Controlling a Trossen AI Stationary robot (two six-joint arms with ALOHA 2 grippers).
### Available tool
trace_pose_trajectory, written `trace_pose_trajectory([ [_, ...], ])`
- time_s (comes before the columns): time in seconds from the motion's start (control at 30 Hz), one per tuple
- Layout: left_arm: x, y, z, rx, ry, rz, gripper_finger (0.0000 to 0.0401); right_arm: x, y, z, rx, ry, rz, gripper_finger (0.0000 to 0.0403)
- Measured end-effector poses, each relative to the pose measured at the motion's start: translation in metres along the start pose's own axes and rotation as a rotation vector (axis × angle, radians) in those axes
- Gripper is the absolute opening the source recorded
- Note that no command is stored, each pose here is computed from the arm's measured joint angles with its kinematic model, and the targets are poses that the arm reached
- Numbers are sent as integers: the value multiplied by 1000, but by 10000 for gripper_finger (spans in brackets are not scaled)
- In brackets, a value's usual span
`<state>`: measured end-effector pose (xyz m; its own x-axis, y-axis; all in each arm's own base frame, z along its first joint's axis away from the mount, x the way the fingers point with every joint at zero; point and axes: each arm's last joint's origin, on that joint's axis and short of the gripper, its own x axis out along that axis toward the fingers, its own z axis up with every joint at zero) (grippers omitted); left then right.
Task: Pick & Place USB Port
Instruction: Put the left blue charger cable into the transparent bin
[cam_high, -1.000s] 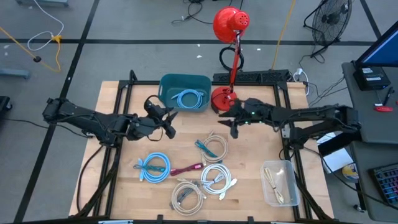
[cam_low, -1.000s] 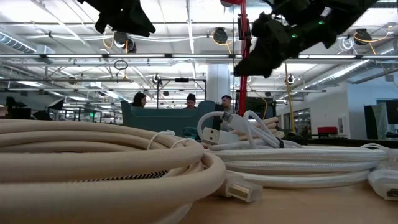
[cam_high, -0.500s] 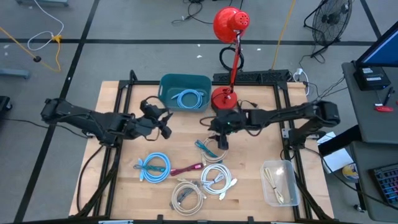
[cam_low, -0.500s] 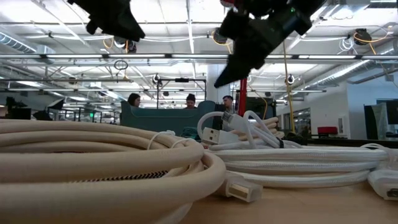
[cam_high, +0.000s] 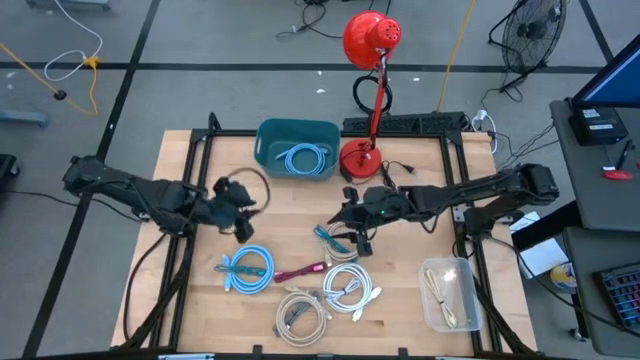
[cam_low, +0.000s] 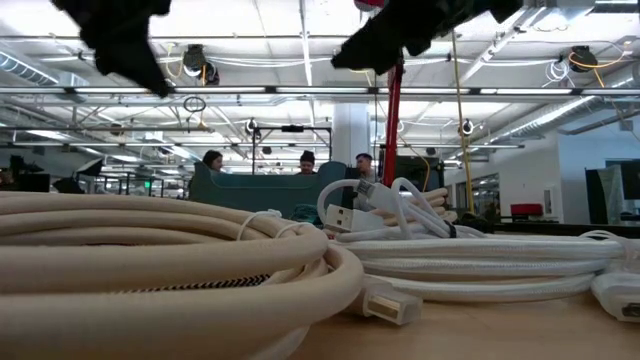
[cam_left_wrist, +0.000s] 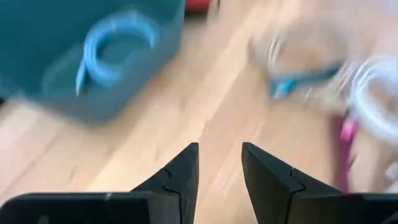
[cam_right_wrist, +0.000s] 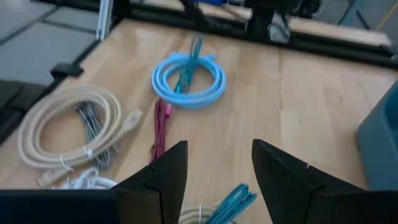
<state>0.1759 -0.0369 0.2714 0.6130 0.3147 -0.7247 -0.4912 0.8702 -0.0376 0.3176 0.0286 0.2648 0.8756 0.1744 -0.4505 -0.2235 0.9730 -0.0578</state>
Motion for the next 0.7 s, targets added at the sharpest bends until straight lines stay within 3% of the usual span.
trace_pose_trajectory([
  [0.13, 13, -12, -21, 50, 197, 65, 127, -9, 1, 5, 1, -18, -2, 166],
  [0.37, 29, -53, -60, 246, 530, -60, 127, -14, 3, 7, 15, -17, -39, 164],
  [0.5, 30, -71, -80, 308, 578, -58, 127, -13, 3, 7, 16, -14, -45, 162],
  [0.7, 28, -94, -97, 293, 524, -119, 127, -13, 3, 6, 16, -6, -44, 160],
])
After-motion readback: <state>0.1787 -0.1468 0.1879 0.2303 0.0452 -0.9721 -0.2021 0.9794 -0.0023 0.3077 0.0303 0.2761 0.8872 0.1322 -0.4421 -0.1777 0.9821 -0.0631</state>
